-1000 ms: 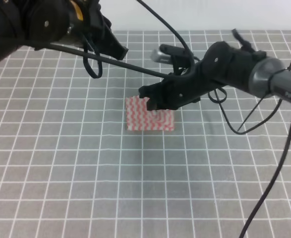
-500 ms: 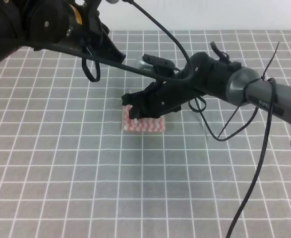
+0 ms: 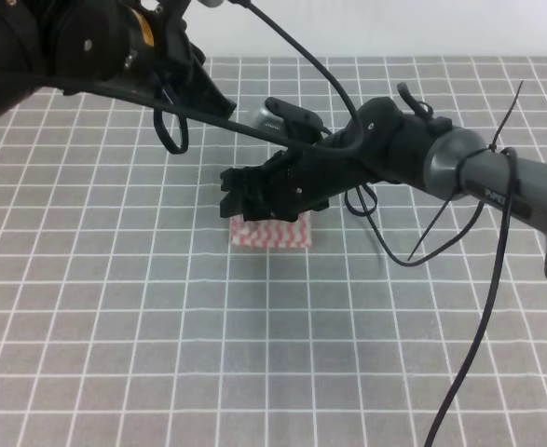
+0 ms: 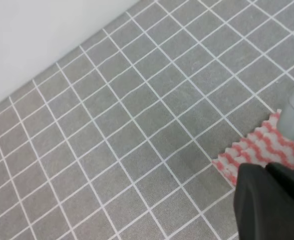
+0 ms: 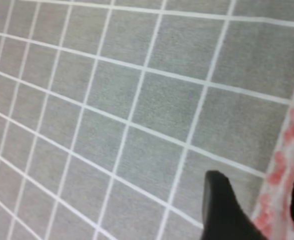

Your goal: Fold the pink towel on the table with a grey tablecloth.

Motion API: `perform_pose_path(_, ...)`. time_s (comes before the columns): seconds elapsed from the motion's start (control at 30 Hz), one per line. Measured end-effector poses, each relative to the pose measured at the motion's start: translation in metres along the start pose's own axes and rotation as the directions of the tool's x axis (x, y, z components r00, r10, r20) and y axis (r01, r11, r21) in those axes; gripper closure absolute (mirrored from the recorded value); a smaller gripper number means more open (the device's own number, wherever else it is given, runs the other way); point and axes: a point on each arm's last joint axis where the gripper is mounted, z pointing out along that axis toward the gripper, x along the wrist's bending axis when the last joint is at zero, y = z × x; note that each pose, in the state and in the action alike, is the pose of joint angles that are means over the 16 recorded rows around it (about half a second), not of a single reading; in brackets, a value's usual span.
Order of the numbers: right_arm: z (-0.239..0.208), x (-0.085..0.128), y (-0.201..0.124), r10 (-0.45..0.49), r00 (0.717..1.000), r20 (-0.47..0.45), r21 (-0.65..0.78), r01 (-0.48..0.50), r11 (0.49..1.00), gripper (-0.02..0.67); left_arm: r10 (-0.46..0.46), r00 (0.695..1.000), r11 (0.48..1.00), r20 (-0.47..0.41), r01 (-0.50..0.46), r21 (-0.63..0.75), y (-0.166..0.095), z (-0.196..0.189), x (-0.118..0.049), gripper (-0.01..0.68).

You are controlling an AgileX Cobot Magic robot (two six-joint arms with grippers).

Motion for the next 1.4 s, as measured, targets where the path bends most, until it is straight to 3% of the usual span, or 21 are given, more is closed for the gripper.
perform_pose_path(0.17, -0.002, 0.004, 0.0, -0.008, 0.999, -0.035, 0.003, 0.008, 1.0, 0.469, -0.002, 1.0, 1.0, 0.0, 0.002, 0.001, 0.0, -0.001, 0.0, 0.671)
perform_pose_path(0.4, -0.028, 0.024, 0.008, -0.116, 0.991, -0.064, -0.036, 0.114, 0.993, 0.591, -0.008, 1.0, 1.0, -0.006, 0.008, -0.007, 0.002, -0.015, 0.003, 0.671)
perform_pose_path(0.57, -0.08, 0.055, 0.02, -0.257, 0.965, -0.057, -0.133, 0.248, 0.96, 0.654, -0.031, 0.999, 0.998, -0.009, 0.03, -0.055, 0.002, -0.044, 0.006, 0.671)
perform_pose_path(0.77, -0.163, 0.093, 0.018, -0.384, 0.923, 0.007, -0.3, 0.368, 0.88, 0.664, -0.091, 0.996, 0.987, -0.006, 0.089, -0.137, -0.014, -0.098, 0.005, 0.672)
perform_pose_path(0.9, -0.218, 0.108, -0.002, -0.418, 0.906, 0.07, -0.411, 0.408, 0.815, 0.664, -0.151, 0.989, 0.969, 0.004, 0.148, -0.196, -0.039, -0.137, 0.0, 0.672)
perform_pose_path(1.03, -0.265, 0.109, -0.035, -0.412, 0.902, 0.126, -0.512, 0.415, 0.752, 0.664, -0.206, 0.978, 0.951, 0.017, 0.205, -0.231, -0.073, -0.169, -0.008, 0.672)
perform_pose_path(1.4, -0.35, 0.081, -0.154, -0.368, 0.906, 0.208, -0.711, 0.399, 0.579, 0.665, -0.343, 0.937, 0.895, 0.062, 0.346, -0.282, -0.168, -0.219, -0.036, 0.672)
